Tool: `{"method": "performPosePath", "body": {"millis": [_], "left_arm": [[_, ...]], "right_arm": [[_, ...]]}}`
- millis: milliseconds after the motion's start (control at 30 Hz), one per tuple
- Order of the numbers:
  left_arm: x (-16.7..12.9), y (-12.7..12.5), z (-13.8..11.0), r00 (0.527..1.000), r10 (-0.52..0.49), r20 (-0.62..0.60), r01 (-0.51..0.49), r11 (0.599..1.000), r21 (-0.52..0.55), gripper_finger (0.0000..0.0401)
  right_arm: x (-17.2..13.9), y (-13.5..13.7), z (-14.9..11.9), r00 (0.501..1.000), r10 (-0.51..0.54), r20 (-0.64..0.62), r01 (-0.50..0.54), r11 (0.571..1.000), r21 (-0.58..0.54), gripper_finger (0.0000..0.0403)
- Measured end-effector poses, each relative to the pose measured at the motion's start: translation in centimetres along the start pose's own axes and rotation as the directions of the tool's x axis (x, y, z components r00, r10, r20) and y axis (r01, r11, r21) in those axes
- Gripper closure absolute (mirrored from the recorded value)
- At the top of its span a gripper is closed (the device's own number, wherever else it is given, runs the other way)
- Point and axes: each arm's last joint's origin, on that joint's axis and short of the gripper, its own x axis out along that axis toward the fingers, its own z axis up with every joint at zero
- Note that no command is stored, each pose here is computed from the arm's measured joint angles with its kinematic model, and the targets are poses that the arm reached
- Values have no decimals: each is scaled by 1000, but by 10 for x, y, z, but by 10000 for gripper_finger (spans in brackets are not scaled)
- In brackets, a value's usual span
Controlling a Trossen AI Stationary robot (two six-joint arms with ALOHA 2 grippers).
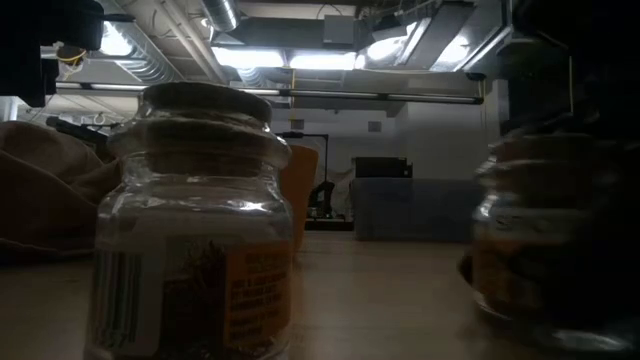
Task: Sort spices by type
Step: Put the right brown seasoning bottle into the gray bin
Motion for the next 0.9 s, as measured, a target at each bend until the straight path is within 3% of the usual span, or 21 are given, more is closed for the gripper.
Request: {"method": "performPosePath", "body": {"millis": [233, 500, 900], "left_arm": [[0, 0, 0, 1000, 1, 2, -1, 1000, 12, 251], [0, 0, 0, 1000, 2, 3, -2, 1000, 13, 251], [0, 0, 0, 1000, 7, 9, -7, 999, 44, 251]], "right_arm": [[9, -16, 9, 998, -57, 15, 57, 998, -34, 209], [18, -52, 37, 992, -119, 27, 122, 979, -165, 206], [-18, -119, 94, 961, -275, -31, 248, 906, -344, 206]]}}
